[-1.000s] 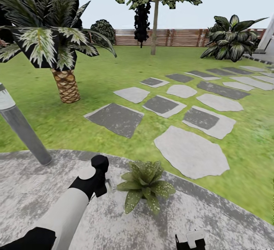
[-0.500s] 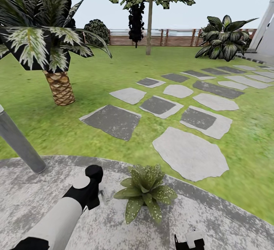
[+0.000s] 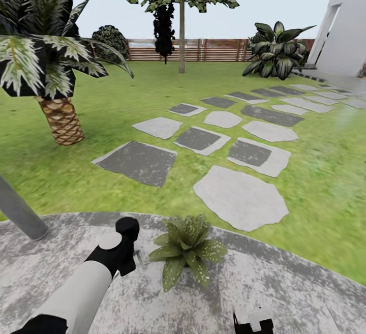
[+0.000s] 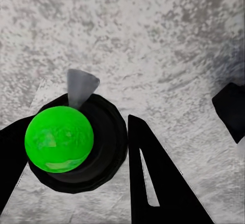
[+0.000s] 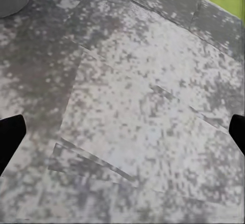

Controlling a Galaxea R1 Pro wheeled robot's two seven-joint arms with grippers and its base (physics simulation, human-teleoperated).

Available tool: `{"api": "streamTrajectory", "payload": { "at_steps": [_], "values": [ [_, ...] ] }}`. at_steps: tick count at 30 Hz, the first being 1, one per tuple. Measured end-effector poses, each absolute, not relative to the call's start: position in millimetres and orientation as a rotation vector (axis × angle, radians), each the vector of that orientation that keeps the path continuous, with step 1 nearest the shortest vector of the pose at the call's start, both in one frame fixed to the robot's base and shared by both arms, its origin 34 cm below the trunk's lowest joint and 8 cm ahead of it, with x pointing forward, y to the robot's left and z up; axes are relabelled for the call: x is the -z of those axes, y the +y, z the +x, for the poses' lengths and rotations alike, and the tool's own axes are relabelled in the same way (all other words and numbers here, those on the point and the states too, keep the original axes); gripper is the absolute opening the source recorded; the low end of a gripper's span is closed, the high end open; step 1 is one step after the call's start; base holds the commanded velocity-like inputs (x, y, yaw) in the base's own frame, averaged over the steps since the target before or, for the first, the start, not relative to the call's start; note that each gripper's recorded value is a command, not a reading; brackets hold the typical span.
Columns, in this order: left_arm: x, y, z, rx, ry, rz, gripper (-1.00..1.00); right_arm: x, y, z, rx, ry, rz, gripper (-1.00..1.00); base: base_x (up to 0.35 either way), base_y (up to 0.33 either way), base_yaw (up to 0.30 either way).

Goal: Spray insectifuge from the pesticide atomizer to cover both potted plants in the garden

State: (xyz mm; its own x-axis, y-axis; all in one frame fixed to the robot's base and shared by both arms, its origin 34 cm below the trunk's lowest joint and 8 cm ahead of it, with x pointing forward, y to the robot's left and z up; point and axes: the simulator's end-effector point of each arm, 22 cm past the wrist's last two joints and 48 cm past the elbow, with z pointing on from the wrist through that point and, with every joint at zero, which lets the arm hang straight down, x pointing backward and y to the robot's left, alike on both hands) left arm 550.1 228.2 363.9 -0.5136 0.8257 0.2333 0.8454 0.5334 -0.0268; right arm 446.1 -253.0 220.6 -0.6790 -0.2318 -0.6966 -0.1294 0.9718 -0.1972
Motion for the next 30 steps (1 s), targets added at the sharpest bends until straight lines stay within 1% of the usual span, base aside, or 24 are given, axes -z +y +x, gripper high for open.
{"api": "streamTrajectory", "payload": {
  "at_steps": [3,7,9,13,16,24,26,30],
  "values": [
    [-365,228,551,0.134,-2.554,-1.416,-1.00,-221,-253,446,0.168,2.324,-0.251,1.00,0.115,0.232,-0.129],
    [-391,193,584,0.150,-2.573,-1.517,-1.00,-221,-253,446,0.168,2.324,-0.251,1.00,0.048,0.027,-0.004],
    [-395,180,584,0.157,-2.540,-1.566,-1.00,-221,-254,446,0.170,2.324,-0.252,1.00,0.002,0.001,0.000],
    [-404,176,589,0.138,-2.536,-1.574,-1.00,-221,-256,446,0.173,2.323,-0.256,1.00,0.000,0.000,0.000],
    [-412,166,585,0.056,-2.524,-1.562,-1.00,-221,-256,446,0.173,2.323,-0.256,1.00,0.000,0.000,0.000],
    [-408,171,578,0.047,-2.505,-1.548,-1.00,-221,-256,446,0.173,2.324,-0.255,1.00,0.000,0.000,0.000],
    [-407,172,577,0.047,-2.502,-1.546,-1.00,-221,-256,446,0.173,2.324,-0.255,1.00,0.000,0.000,-0.121],
    [-407,173,577,0.054,-2.499,-1.546,-1.00,-221,-256,446,0.173,2.324,-0.254,1.00,-0.073,0.063,-0.263]
  ]
}}
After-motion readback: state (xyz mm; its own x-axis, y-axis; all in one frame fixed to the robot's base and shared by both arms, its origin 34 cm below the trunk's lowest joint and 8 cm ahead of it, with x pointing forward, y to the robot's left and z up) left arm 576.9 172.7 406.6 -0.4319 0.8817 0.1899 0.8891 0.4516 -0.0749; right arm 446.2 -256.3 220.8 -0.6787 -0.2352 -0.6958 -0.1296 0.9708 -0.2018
